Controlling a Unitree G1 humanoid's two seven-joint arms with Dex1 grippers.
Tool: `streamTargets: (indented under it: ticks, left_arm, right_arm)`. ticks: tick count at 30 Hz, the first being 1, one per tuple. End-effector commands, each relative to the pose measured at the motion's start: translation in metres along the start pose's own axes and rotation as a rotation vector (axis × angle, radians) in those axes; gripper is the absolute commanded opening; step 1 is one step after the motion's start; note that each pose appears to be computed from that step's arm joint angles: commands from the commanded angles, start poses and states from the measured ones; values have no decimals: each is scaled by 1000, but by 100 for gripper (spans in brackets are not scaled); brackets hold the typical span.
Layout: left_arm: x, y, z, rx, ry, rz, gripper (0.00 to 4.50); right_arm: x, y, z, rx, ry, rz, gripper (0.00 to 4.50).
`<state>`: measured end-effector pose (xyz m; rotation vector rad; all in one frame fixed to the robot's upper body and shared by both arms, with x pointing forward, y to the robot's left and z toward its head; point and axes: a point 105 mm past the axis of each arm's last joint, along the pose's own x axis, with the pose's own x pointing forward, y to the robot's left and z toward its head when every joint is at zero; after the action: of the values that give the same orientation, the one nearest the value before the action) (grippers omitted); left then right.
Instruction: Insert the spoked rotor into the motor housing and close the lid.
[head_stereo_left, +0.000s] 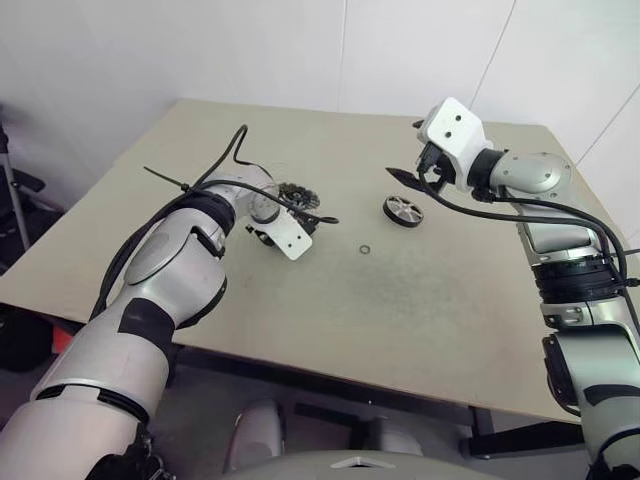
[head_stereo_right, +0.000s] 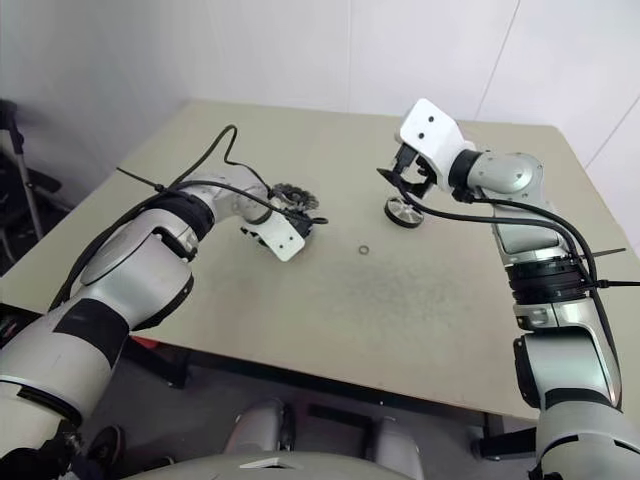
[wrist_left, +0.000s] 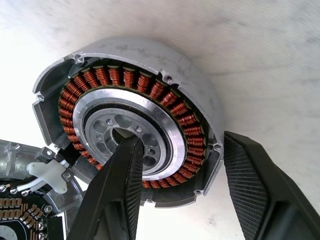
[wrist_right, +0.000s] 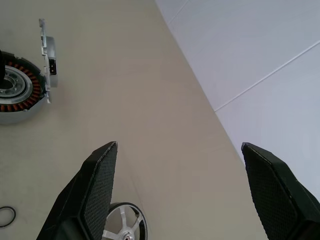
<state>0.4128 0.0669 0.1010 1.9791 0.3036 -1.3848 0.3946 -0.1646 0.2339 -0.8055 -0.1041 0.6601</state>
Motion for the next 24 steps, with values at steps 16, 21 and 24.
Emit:
streamTargets:
  ticks: [16,21,24]
  left_arm:
    - [-23,90,80,197,-121,270,202]
    - [-22,103,102,250,-138,304,202]
    - [-23,109,116,275,-154,320,202]
  right_arm:
    - [-60,-120,-6,2,122,-599,450]
    - [-73,-112,-9,3,146,-609,450]
    - [-83,-107,-12,9,164,-623,450]
